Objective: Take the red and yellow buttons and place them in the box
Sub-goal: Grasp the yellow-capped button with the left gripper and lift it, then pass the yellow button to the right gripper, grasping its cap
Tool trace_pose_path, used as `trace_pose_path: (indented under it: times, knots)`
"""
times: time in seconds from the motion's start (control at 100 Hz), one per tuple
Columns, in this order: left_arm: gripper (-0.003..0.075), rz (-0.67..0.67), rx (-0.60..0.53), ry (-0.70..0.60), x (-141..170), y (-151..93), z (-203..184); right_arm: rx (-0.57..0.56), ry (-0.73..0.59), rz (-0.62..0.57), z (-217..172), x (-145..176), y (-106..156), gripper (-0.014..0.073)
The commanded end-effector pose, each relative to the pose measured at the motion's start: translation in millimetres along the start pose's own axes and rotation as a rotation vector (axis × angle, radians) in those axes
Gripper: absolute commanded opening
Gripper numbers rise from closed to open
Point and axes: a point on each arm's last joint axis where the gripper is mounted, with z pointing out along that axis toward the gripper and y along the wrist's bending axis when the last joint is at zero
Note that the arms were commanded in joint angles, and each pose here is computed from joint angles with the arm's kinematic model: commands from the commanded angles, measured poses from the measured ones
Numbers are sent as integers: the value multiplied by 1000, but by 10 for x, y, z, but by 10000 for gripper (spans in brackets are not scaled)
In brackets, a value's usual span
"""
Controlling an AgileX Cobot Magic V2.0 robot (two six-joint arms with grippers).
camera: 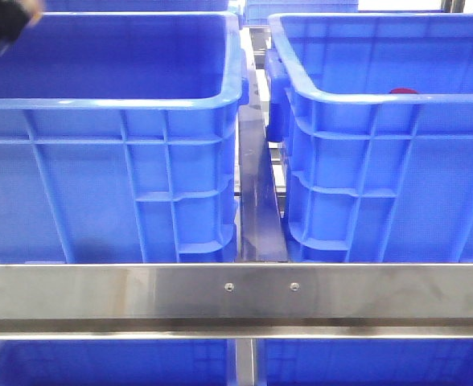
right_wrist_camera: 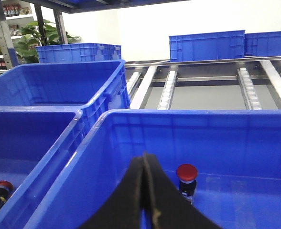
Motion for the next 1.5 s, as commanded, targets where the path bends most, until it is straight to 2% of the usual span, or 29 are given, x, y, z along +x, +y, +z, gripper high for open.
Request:
trace_pose_path:
  times: [0.0, 0.28, 0.41, 0.46, 0.51, 0.58, 0.73, 0.82, 0.96, 1.17, 1.36, 1.49]
  knots:
    - [-19, 38, 71, -160, -188, -279, -394, -12, -26, -14, -11, -94, 19, -66]
    - [-19, 188, 330, -201, -89, -1003, -874, -22, -24, -14, -11, -92, 27, -66]
    - [-19, 248, 427, -200, -20, -1256, -974, -21, -24, -14, -11, -92, 27, -62]
    - [-19, 263, 452, -198, 1, -1323, -997, -22, -24, -14, -11, -92, 28, -36]
    - [-19, 276, 471, -195, 19, -1375, -1010, -24, -24, -14, -11, -92, 29, 21]
    - [-19, 285, 486, -194, 32, -1414, -1024, -26, -23, -14, -11, -91, 31, 147]
    - [-19, 287, 496, -191, 40, -1436, -1027, -43, -19, -11, -11, -87, 47, 470]
    - [-19, 287, 496, -191, 40, -1436, -1027, -80, -14, 27, -13, -84, 80, 570]
    - [-19, 287, 496, -191, 40, -1436, -1027, -206, 9, 140, 12, -87, 193, 578]
    - [-19, 287, 496, -188, 41, -1439, -1018, -512, 80, 398, 199, -168, 450, 578]
    - [-19, 286, 497, -183, 45, -1440, -1018, -729, 236, 621, 473, -213, 615, 578]
    - [-19, 286, 497, -183, 46, -1440, -1018, -812, 340, 721, 709, -189, 669, 578]
